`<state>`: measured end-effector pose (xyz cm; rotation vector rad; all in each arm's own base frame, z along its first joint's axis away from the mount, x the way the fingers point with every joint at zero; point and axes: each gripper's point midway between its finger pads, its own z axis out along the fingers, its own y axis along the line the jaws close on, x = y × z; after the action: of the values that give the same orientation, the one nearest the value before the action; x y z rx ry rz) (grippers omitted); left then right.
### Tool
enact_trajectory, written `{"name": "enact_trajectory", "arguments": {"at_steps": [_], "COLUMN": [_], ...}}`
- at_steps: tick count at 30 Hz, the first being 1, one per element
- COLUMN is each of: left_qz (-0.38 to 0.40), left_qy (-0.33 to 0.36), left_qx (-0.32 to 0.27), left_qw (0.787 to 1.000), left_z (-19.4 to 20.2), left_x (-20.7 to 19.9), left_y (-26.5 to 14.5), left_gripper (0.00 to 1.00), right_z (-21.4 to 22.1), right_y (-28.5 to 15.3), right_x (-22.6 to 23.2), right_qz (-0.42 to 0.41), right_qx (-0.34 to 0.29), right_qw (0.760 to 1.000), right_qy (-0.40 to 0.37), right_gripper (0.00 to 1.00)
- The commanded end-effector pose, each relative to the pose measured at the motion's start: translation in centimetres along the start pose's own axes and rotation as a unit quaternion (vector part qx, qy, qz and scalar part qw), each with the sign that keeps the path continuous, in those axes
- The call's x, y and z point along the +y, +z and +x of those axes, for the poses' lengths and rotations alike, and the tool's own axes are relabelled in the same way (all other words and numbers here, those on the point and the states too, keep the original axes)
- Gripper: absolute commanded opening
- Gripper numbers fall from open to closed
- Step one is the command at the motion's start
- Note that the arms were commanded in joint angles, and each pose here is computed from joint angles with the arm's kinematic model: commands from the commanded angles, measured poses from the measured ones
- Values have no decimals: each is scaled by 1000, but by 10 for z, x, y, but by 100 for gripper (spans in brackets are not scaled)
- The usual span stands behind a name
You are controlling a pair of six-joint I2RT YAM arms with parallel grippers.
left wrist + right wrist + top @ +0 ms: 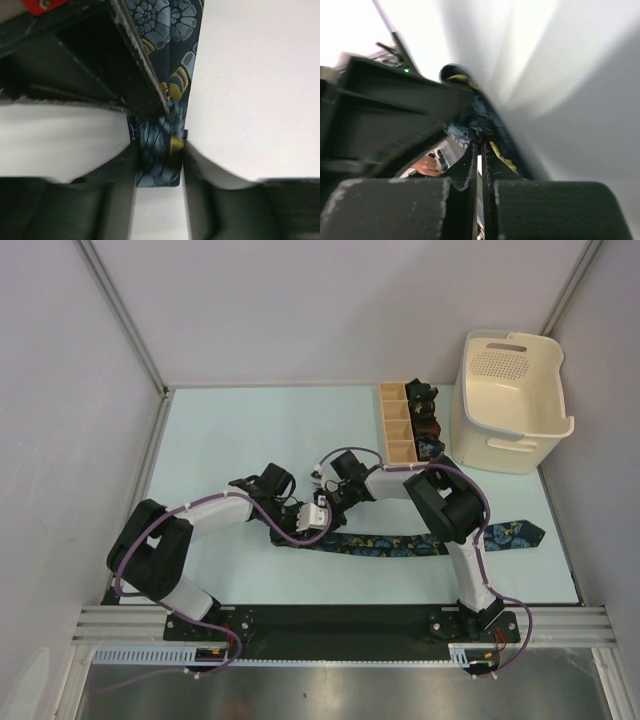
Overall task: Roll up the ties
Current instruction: Roll the tie at the center of the board.
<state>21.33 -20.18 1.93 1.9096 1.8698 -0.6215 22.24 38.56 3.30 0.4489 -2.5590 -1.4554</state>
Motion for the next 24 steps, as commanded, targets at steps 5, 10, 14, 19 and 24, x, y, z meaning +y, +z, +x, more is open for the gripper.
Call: {"name": "enact_trajectory", "arguments": {"at_steps": [5, 10, 14, 19, 24], "left_qz": [-43, -38, -22, -15, -7], "left_qy": [-16, -10, -4, 5, 21], "left_qx": [-28, -31, -59, -61, -55], "left_qw": [999, 999, 998, 998, 998], "left_z": [0, 9, -2, -4, -10], "left_x": [19, 19, 13, 14, 13], "left_y": [-29, -33, -32, -24, -16], "left_gripper": [68, 70, 69, 73, 77], "right_z": [1, 2, 1, 2, -1], "right_y": [-6, -2, 0, 2, 1], "right_x": [-36, -44, -47, -49, -45], "right_qz": [75, 94, 109, 113, 112], "right_qx": [-4, 2, 7, 11, 13], "right_qw": [997, 996, 994, 994, 994], "right_qy": [13, 10, 8, 7, -4], "right_gripper": [0, 0, 0, 0, 0]}}
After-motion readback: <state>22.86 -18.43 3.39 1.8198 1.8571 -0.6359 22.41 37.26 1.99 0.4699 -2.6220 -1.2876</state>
